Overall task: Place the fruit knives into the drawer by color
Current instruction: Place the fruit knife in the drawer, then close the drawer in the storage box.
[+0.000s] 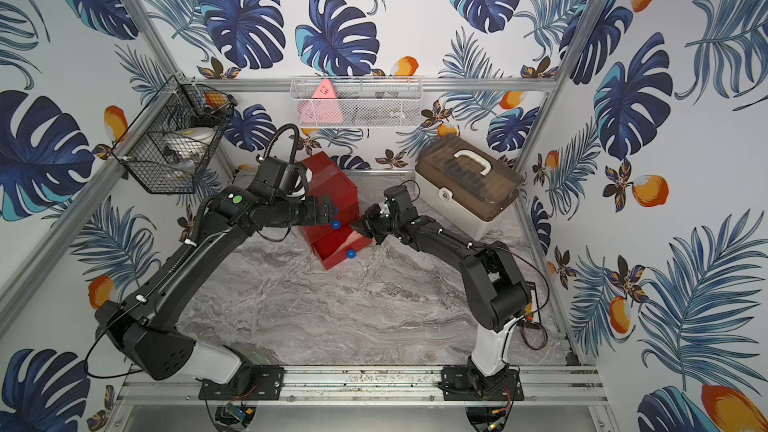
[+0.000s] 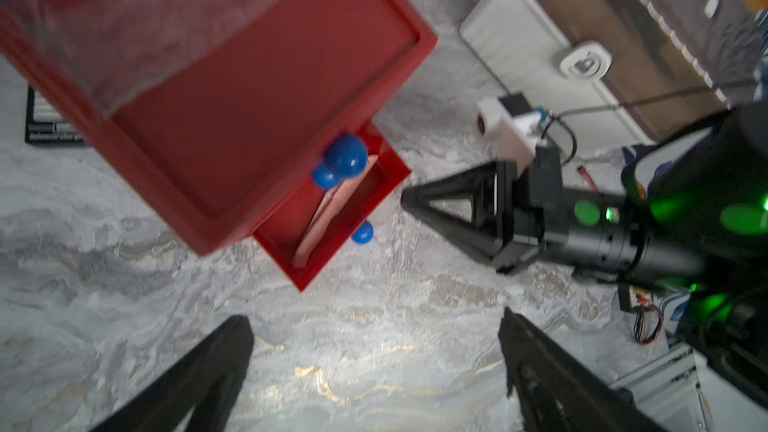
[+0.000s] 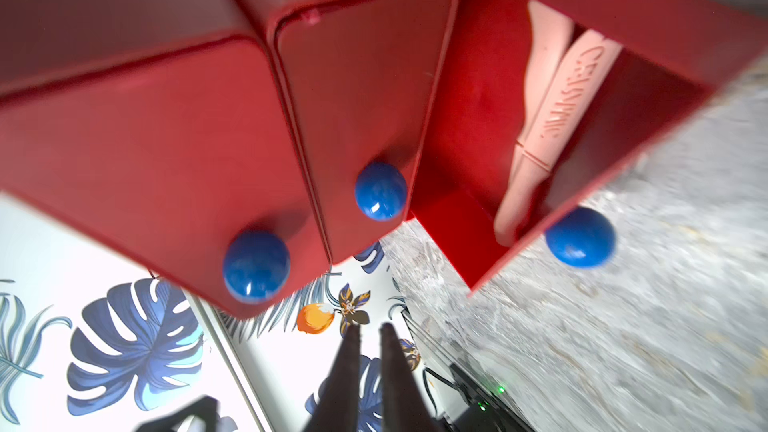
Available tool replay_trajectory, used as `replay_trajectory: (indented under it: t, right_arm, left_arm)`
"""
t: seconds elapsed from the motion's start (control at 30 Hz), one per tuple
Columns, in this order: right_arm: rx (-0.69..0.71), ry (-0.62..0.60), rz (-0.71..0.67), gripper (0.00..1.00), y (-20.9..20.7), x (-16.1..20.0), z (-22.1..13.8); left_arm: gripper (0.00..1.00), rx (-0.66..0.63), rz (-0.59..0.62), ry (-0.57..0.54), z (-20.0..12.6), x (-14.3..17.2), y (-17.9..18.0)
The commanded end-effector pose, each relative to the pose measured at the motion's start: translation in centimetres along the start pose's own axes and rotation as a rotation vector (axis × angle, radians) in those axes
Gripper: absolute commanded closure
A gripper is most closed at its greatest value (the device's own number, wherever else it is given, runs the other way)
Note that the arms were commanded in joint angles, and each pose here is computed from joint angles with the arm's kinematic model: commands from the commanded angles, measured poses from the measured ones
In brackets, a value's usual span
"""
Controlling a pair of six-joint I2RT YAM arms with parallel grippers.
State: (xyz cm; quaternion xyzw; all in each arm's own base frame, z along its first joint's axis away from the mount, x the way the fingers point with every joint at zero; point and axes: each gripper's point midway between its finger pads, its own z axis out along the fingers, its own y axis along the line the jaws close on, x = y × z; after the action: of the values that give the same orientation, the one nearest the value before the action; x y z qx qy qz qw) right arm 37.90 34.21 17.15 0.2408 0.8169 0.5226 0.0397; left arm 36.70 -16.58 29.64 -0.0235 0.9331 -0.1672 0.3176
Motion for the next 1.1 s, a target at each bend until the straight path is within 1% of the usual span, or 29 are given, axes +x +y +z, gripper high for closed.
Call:
replay_trajectory:
  t: [0.0, 0.03, 0.07, 0.1, 0.17, 0.2, 0.23, 0.27, 0.4, 0.6, 0.73, 0.8, 0.83, 1.07]
  right_arm:
    - [0.052, -0.019, -0.015, 1.0, -2.2, 0.2, -0.9]
    - [0.051, -0.023, -0.005, 1.0, -2.6, 0.0, -1.0]
    - [0.07, -0.023, 0.021, 1.0, -4.2, 0.0, -1.0]
    - [0.072, -0.026, 0.038, 1.0, -5.0, -0.1, -1.0]
    - [0.086, -0.034, 0.064, 1.0, -6.4, -0.3, -1.0]
    - [0.093, -0.035, 0.076, 1.0, -7.1, -0.5, -1.0]
    - [0.092, -0.038, 0.084, 1.0, -7.5, -0.8, -0.9]
    - [0.095, -0.038, 0.093, 1.0, -7.9, -1.0, -0.7]
    - [0.088, -0.034, 0.126, 1.0, -9.1, -1.9, 0.3]
    - [0.082, -0.024, 0.131, 1.0, -8.9, -3.1, 2.2]
    - [0.075, -0.024, 0.135, 1.0, -8.7, -4.1, 3.6]
    - [0.053, -0.022, 0.124, 1.0, -7.5, -4.6, 4.2]
    - [0.064, -0.018, 0.138, 1.0, -8.3, -4.9, 5.0]
    - [0.023, 0.006, 0.132, 1.0, -7.1, -5.6, 7.8]
  left_arm:
    - [0.08, -0.02, -0.009, -0.082, 0.8, -3.8, -0.3]
    - [0.13, -0.023, -0.017, -0.087, 1.6, -4.7, -0.3]
    - [0.18, -0.023, -0.029, -0.095, 2.1, -5.6, -0.3]
    - [0.31, -0.023, -0.05, -0.098, 2.8, -6.4, 0.0]
    - [0.63, -0.008, -0.083, -0.1, 4.3, -7.5, 0.2]
    - [0.82, -0.004, -0.099, -0.097, 5.1, -7.8, 0.5]
    - [0.97, -0.001, -0.114, -0.083, 6.0, -7.8, 0.8]
    - [1.0, -0.002, -0.128, -0.067, 6.9, -7.7, 1.2]
    - [1.0, -0.01, -0.167, -0.001, 9.9, -6.0, 2.8]
    - [1.0, -0.039, -0.196, 0.079, 12.4, -2.4, 4.8]
    - [1.0, -0.056, -0.201, 0.107, 13.0, -0.9, 5.7]
    - [1.0, -0.059, -0.205, 0.114, 13.1, -0.6, 6.0]
    - [1.0, -0.061, -0.205, 0.118, 13.1, -0.4, 6.1]
    - [1.0, -0.072, -0.207, 0.127, 12.7, 0.0, 7.0]
